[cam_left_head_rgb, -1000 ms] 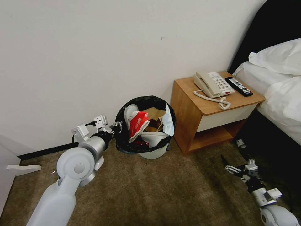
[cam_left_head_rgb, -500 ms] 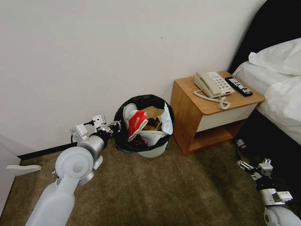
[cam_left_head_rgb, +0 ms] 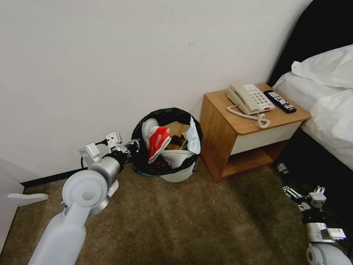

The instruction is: Pick up the trash bin, then pick up the garbage from the floor and place it into the trash bin.

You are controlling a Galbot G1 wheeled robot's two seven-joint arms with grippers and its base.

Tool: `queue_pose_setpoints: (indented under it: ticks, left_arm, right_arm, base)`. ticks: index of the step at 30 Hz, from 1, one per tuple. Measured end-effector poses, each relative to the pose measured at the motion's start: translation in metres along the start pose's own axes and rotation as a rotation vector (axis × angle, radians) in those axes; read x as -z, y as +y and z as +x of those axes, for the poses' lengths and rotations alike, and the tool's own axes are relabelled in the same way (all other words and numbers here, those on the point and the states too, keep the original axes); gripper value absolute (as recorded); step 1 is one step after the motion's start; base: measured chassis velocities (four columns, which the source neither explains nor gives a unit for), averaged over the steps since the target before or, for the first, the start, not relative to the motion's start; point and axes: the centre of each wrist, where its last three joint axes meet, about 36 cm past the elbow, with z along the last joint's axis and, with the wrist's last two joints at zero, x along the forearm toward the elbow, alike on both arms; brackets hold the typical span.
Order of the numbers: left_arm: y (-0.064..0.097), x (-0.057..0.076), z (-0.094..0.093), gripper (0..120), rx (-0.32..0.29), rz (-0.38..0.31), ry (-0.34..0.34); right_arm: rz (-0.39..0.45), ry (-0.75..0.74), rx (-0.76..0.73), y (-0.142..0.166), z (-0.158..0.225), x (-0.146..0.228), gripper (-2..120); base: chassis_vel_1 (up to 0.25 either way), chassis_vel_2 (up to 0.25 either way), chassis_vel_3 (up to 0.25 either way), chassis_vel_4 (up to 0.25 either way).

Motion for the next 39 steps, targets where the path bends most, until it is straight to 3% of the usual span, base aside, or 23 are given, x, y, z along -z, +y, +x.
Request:
queue_pose_setpoints:
  ticks: [39]
  left_arm:
    - [0.002, -0.003, -0.004, 4, 0.008, 0.005, 0.005]
  right_arm:
    - [-0.047, -0.042, -0.029, 0.015, -0.005, -0.012, 100]
  base:
    - [0.0, 0.0, 0.0, 0.0]
